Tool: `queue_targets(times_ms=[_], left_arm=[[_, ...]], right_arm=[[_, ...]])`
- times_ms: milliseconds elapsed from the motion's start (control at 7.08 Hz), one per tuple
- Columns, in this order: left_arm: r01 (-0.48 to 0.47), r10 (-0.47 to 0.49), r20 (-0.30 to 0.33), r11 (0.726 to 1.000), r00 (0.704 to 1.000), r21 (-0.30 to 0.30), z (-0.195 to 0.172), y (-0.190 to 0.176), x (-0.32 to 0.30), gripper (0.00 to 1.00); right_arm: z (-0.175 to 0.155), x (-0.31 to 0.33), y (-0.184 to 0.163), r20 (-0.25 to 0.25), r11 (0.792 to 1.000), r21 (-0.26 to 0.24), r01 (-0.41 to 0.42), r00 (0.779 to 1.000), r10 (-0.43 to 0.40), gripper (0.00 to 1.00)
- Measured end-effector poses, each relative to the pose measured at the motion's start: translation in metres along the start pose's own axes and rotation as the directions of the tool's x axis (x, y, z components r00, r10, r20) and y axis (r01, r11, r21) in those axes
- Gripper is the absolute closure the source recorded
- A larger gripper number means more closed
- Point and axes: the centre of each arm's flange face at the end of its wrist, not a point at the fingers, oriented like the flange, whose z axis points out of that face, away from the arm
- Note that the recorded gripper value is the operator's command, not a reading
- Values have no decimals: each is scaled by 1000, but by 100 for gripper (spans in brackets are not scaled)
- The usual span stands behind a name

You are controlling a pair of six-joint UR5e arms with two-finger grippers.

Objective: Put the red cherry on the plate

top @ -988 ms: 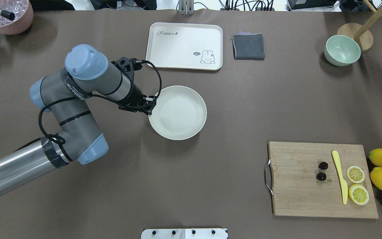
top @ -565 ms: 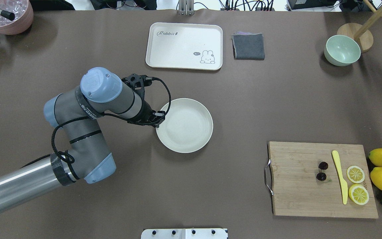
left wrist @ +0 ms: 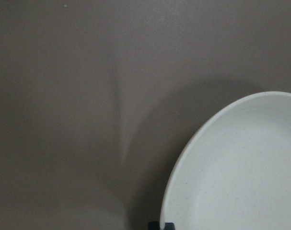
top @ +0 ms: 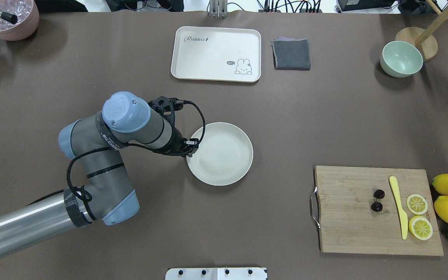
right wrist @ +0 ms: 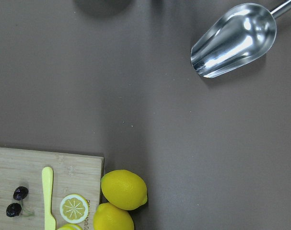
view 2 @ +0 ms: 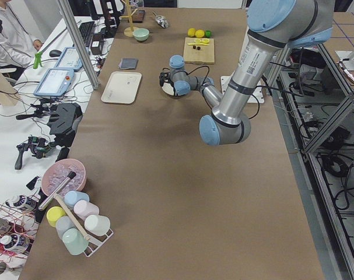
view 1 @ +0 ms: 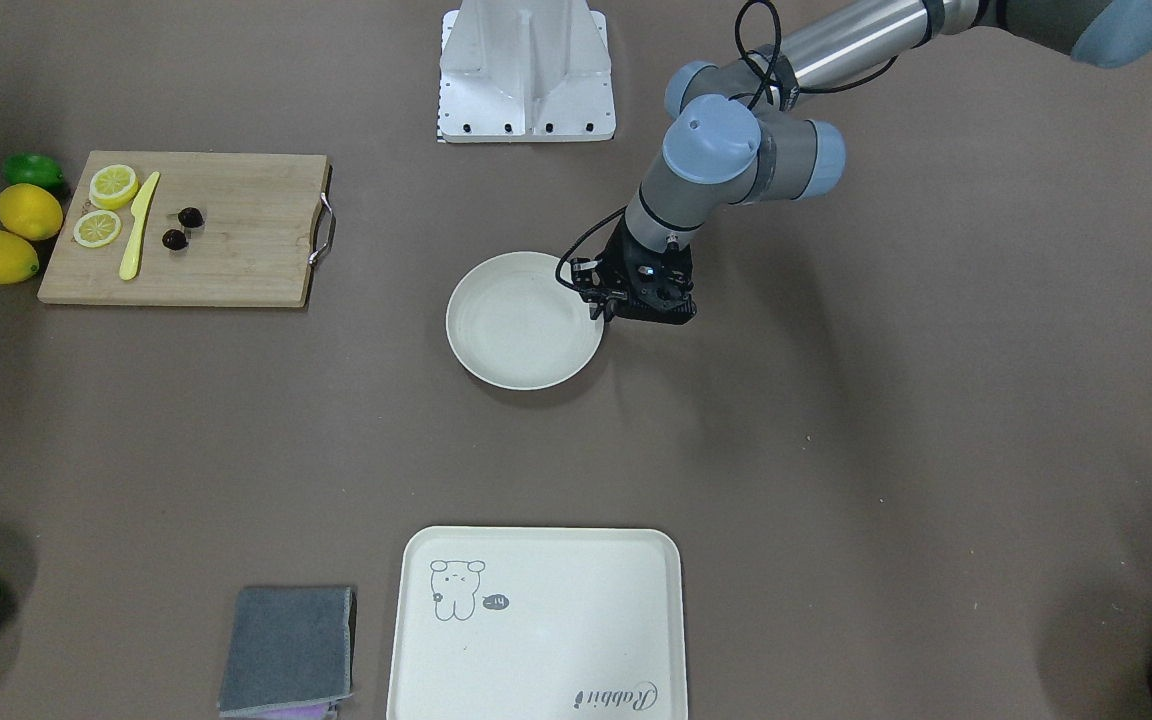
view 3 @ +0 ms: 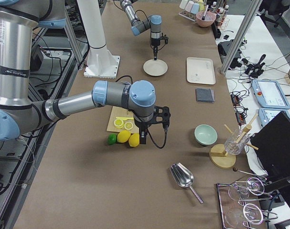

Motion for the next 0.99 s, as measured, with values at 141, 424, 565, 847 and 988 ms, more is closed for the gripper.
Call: queue_targets(times_ms=[141,424,565,847,988], left_arm=[[-3,3,-7,1000,1000,2,-6,-1,1,3],[15,-15,-29,1000,999,-19,-64,-24,-7,3],[8,-9,-28,1000,1000,-19,-113,-45,-27,3],[-73,73,-19,997,997,-8,-194,-76,-105,3],[-78,78,-33,997,996,-2,-235,-94,-150,3]], right_arm=[[0,1,1,0,1000,1,-1,1000,1,0],[-5,-2,-2,-2,1000,12,3,1000,-3,0],[-9,-5,-4,-4,1000,20,11,1000,-11,0],[-15,-19,-12,-5,998,33,44,999,-44,0],[-17,-27,-18,3,997,38,60,998,-60,0]])
